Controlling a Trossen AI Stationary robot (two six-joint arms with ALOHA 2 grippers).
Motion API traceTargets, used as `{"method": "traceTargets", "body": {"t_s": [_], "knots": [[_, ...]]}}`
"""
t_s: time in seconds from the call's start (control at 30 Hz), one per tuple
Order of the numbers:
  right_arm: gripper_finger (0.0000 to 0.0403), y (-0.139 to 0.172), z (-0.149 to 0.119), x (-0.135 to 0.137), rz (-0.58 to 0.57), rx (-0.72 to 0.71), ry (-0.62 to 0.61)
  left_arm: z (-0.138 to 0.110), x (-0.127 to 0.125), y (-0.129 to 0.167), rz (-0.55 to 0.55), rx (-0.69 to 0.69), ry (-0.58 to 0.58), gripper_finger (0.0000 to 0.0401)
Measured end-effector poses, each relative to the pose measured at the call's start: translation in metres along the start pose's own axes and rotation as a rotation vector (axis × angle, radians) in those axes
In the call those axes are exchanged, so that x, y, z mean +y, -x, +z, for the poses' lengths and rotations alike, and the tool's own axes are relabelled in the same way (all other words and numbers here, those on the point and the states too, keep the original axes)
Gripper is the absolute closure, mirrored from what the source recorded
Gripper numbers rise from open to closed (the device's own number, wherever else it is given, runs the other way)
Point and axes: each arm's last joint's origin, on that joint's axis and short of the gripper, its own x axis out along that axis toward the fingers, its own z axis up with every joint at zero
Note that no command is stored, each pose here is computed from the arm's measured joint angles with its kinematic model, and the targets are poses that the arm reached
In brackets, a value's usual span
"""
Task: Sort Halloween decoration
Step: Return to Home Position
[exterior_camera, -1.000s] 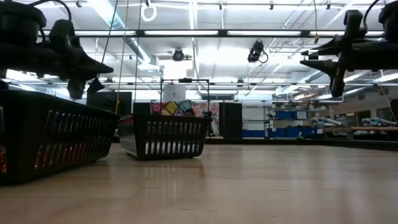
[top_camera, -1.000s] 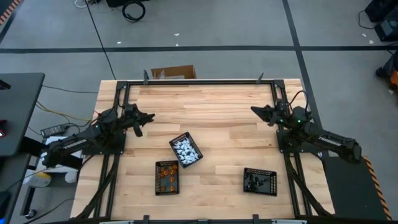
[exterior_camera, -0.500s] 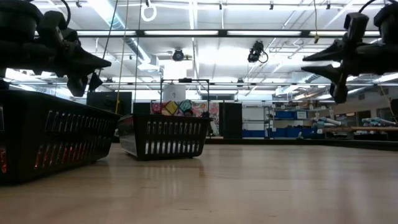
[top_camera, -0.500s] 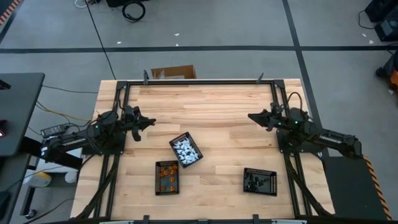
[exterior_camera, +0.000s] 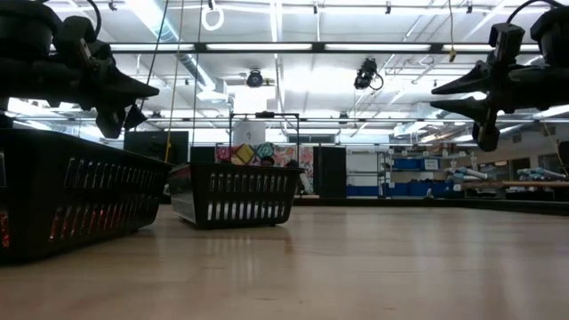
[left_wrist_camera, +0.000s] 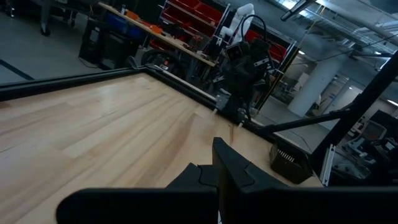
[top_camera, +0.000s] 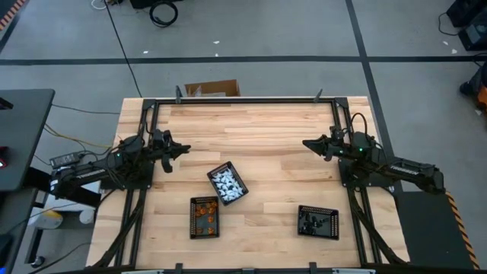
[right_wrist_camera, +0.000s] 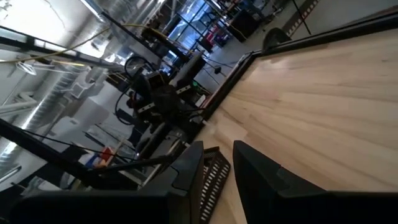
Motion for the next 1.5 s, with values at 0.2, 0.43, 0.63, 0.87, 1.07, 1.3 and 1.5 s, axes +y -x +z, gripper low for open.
{"method": "traceTargets", "body": {"t_s": [0.2, 0.43, 0.63, 0.87, 1.07, 1.3, 1.5], "knots": [[0.031, 0.0, 0.0009, -0.001, -0.038, -0.027, 0.412, 0.0, 0.0, 0.0, 0.0, 0.0, 0.0, 0.0401], [0.031, 0.0001, 0.0013, -0.0011, -0.053, -0.027, 0.774, 0.0, 0.0, 0.0, 0.0, 0.0, 0.0, 0.0401], [0.031, 0.0, 0.0012, -0.0011, -0.051, -0.027, 0.739, 0.0, 0.0, 0.0, 0.0, 0.0, 0.0, 0.0401], [0.031, 0.0, 0.0012, -0.0011, -0.049, -0.027, 0.699, -0.0001, 0.0001, 0.0, 0.0, 0.0, 0.0, 0.0401], [0.031, 0.0, 0.0013, -0.001, -0.049, -0.028, 0.698, -0.0001, 0.0001, 0.0, 0.0, 0.0, 0.0, 0.0401], [0.031, 0.0, 0.0012, -0.001, -0.048, -0.028, 0.697, -0.0001, 0.0001, 0.0, 0.0, 0.0, 0.0, 0.0401], [0.031, 0.0, 0.0013, -0.001, -0.048, -0.028, 0.698, -0.0001, 0.0001, 0.0, 0.0, 0.0, 0.0, 0.0401]]}}
